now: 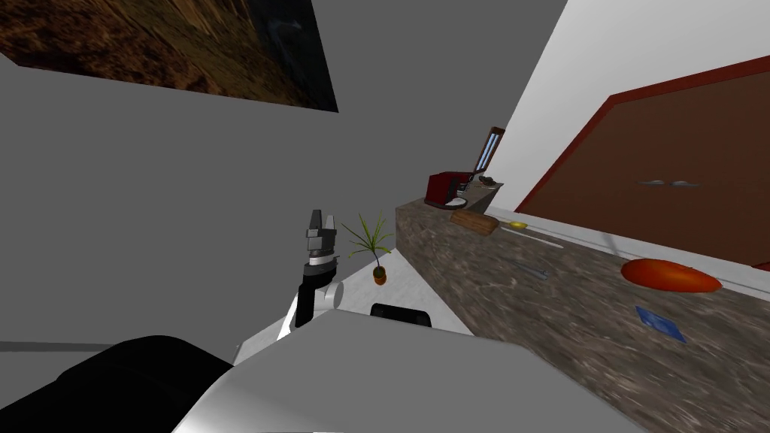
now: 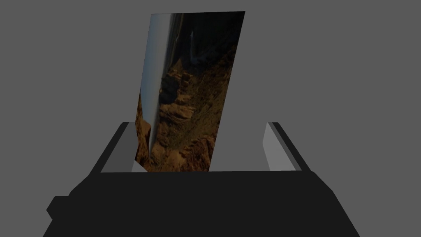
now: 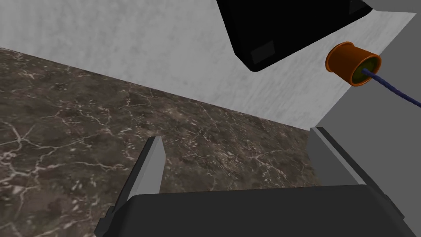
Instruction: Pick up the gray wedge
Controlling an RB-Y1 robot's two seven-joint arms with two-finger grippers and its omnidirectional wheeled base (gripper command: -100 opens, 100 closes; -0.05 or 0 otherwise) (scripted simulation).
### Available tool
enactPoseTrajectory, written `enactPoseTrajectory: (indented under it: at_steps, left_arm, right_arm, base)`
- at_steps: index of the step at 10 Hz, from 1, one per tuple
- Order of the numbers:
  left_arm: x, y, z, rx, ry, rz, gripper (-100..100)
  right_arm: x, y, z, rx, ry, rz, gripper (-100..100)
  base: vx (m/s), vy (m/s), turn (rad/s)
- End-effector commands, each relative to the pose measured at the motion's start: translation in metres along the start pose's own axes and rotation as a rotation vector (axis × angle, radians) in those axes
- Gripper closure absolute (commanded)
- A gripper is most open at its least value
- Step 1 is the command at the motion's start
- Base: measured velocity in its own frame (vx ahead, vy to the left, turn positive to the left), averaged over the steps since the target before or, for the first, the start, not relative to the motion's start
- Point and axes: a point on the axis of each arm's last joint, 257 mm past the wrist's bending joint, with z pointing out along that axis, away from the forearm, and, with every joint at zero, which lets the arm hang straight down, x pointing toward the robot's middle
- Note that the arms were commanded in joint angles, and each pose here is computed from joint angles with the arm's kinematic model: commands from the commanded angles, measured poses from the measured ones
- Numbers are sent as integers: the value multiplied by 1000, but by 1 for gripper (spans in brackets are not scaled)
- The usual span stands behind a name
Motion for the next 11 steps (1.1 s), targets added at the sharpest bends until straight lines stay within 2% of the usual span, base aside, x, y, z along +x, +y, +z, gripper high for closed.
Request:
enactPoseTrajectory:
  at_steps: [1,2,3,4,5,7,8,9,11]
  left_arm:
    - [0,0,0,0,0,0,0]
    - [0,0,0,0,0,0,0]
    - [0,0,0,0,0,0,0]
    - [0,0,0,0,0,0,0]
    - [0,0,0,0,0,0,0]
    - [0,0,0,0,0,0,0]
    - [0,0,0,0,0,0,0]
    - [0,0,0,0,0,0,0]
    - [0,0,0,0,0,0,0]
  right_arm:
    - [13,-24,-20,60,54,-50,-100]
    - [18,-48,-40,113,102,-104,-100]
    - [14,-52,-44,121,107,-115,-100]
    - [19,-71,-61,164,148,-160,-100]
    - [16,-73,-64,169,151,-167,-100]
    - [15,-107,-97,245,224,-264,-100]
    - [11,-120,-112,275,254,-311,-100]
    - [7,-121,-115,279,257,-321,-100]
    - [-7,-142,-140,329,308,-413,-100]
  base:
    - [128,-6,152]
    - [201,-5,242]
    - [161,-10,97]
    - [155,-17,143]
    - [111,-32,104]
    - [157,-63,222]
    - [273,-95,267]
    - [190,-52,106]
    - [163,-43,198]
